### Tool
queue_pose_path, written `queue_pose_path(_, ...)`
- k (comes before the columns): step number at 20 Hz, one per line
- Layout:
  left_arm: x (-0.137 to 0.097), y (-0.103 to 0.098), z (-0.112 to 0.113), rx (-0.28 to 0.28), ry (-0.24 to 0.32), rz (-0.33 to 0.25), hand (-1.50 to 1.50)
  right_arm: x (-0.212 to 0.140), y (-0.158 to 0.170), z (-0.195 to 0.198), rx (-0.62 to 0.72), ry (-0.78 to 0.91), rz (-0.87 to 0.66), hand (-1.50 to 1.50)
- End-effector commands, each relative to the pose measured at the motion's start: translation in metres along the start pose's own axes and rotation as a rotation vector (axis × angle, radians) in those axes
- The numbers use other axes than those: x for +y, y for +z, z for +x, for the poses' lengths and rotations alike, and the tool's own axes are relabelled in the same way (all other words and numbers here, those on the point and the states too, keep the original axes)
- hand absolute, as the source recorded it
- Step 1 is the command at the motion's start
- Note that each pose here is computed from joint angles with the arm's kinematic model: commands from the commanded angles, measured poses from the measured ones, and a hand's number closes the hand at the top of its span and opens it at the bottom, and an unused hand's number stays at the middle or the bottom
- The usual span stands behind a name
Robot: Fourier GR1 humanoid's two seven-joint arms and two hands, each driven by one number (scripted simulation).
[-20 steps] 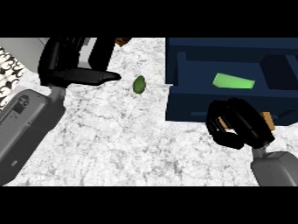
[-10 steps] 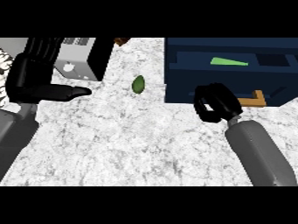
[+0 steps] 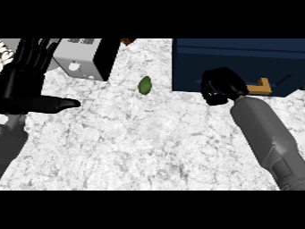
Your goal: Pick up the cup, place it into the drawer and close the drawer
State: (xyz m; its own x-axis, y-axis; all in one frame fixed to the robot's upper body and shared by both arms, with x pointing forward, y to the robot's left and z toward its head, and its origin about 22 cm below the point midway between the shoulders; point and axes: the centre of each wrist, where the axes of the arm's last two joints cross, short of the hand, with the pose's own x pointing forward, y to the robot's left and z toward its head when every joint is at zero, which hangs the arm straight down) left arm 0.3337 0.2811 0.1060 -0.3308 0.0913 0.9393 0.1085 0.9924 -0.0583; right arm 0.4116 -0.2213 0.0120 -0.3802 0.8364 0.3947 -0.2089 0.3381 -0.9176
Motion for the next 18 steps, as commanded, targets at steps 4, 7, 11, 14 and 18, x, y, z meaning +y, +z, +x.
queue_pose_path(4,0.009,0.003,0.002,0.002,0.019,-0.042,-1.5,-0.04,-0.002,-0.027,0.106,-0.057,-0.004,1.5)
queue_pose_path(7,-0.008,0.007,-0.008,0.004,0.046,-0.047,-1.5,-0.06,0.002,-0.038,0.103,-0.076,-0.002,1.5)
queue_pose_path(11,-0.008,0.003,-0.003,0.0,0.053,-0.085,-1.5,-0.047,0.014,-0.049,0.104,-0.108,-0.011,1.5)
queue_pose_path(14,-0.013,0.008,-0.016,0.005,0.065,-0.071,-1.5,-0.05,0.0,-0.034,0.09,-0.135,-0.068,1.5)
queue_pose_path(18,-0.015,0.004,-0.013,0.008,0.063,-0.077,-1.5,-0.068,0.005,-0.043,0.078,-0.156,-0.083,1.5)
